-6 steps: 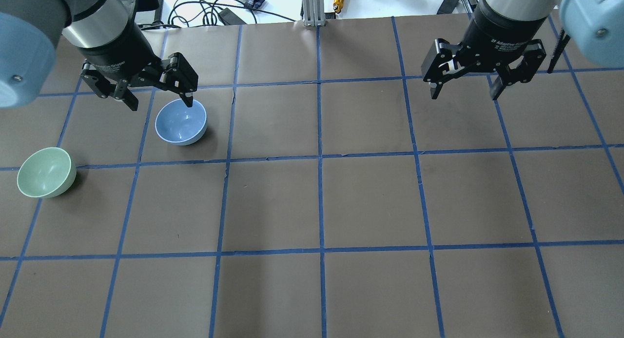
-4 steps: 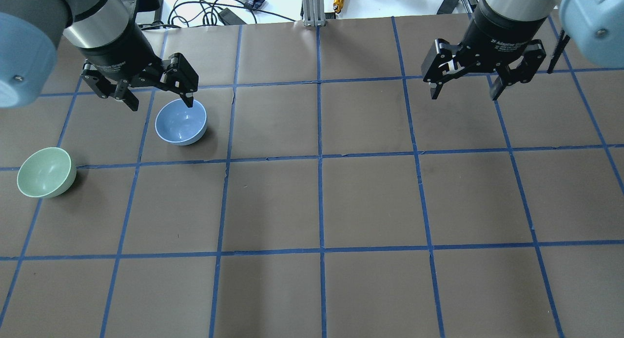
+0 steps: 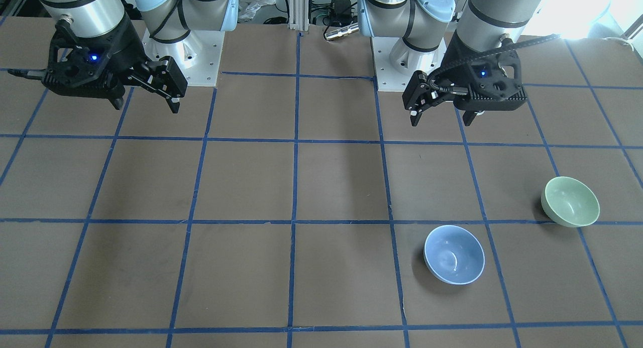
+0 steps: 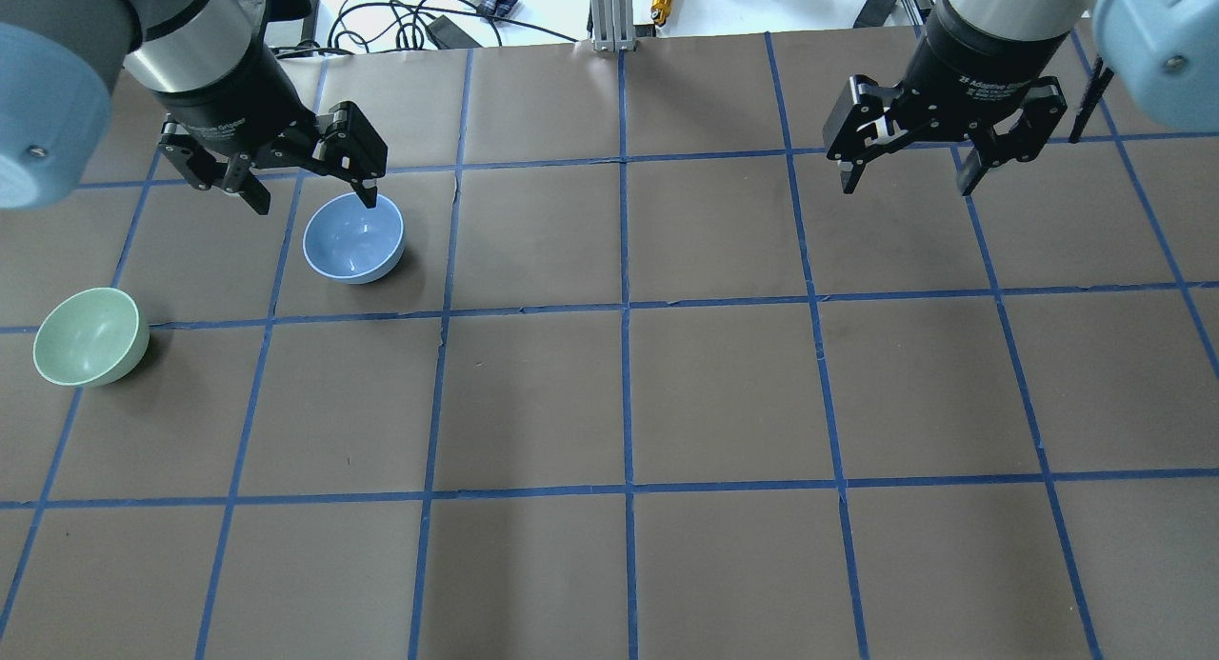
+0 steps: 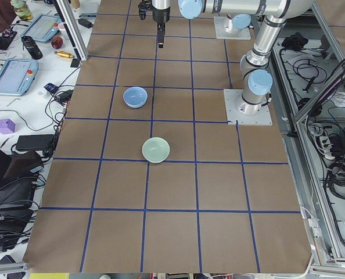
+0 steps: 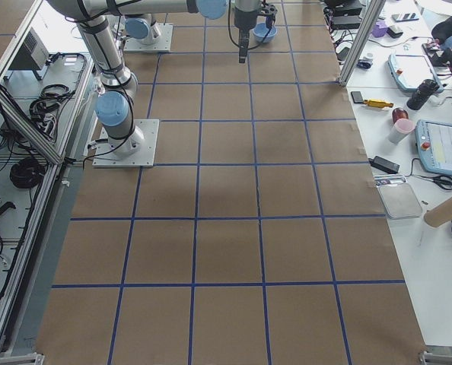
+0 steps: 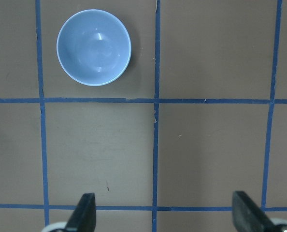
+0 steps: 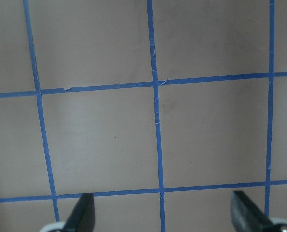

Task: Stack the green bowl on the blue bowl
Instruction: 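Move the open left gripper from above the blue bowl toward the green bowl, then lower the left gripper onto the rim of the pale green bowl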

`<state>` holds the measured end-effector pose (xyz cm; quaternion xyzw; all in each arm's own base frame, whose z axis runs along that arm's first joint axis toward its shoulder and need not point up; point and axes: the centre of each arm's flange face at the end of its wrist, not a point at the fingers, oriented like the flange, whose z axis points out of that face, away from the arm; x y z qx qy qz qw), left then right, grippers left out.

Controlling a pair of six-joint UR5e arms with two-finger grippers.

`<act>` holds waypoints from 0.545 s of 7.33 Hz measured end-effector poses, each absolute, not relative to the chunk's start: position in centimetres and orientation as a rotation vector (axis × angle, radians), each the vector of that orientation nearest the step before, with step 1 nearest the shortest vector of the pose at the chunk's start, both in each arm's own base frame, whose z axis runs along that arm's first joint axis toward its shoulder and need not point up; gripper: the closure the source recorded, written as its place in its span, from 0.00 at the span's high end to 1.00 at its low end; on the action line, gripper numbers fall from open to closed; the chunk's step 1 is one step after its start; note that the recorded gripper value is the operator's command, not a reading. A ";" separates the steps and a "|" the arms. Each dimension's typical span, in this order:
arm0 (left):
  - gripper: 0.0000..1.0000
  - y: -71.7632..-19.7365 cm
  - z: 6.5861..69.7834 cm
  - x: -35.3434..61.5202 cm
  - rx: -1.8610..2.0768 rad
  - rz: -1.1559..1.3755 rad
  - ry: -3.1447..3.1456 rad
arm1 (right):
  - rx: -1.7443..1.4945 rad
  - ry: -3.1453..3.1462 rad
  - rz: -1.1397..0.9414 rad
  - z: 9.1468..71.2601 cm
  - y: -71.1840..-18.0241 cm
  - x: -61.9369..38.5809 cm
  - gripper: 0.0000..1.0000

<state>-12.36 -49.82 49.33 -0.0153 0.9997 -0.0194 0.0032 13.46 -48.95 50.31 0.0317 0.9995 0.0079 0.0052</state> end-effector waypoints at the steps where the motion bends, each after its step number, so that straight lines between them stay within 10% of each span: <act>1: 1.00 -50.4 49.1 -11.2 -0.056 -0.057 3.133 | 0.099 3.130 0.025 50.3 -48.9 13.5 1.00; 4: 1.00 -52.1 47.8 -2.7 -0.020 -0.020 3.145 | 0.099 3.130 0.025 50.3 -49.0 13.5 1.00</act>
